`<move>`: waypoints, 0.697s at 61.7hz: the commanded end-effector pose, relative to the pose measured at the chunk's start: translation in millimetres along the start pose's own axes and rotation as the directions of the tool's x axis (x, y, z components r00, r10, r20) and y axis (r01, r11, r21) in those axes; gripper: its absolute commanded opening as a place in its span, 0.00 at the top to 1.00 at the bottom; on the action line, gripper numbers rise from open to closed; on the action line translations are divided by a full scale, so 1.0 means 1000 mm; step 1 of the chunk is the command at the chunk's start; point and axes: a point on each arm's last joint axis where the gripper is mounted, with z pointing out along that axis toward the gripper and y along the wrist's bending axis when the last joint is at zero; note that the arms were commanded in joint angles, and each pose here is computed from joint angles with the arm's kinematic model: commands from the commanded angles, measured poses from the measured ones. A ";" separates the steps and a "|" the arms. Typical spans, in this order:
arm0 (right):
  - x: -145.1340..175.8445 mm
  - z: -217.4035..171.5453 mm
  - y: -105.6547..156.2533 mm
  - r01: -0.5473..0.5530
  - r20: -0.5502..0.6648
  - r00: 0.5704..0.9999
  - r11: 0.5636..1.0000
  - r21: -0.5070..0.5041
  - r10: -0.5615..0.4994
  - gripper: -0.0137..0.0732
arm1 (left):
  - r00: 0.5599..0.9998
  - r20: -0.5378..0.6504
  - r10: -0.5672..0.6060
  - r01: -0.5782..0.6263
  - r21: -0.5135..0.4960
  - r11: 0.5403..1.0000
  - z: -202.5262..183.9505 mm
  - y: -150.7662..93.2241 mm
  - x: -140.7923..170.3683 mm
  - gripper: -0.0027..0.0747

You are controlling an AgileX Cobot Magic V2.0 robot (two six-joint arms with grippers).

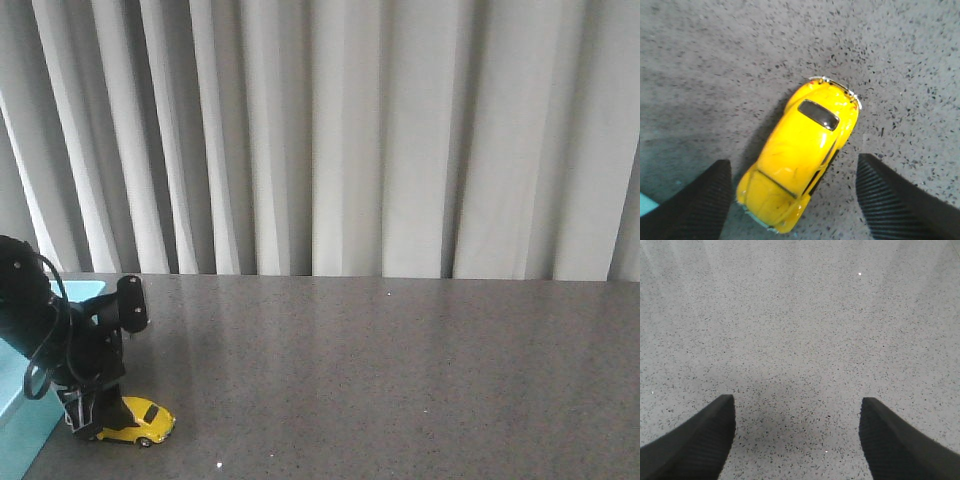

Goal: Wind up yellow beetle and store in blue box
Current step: 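Lower the left gripper over the beetle and close on it, then lift the beetle with the left gripper toward the blue box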

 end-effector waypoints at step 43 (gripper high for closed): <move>-0.012 -0.004 -0.001 -0.002 0.083 0.997 1.000 0.007 0.001 0.26 | 0.994 -0.016 0.110 -0.111 -0.023 0.994 0.021 -0.003 -0.020 0.46</move>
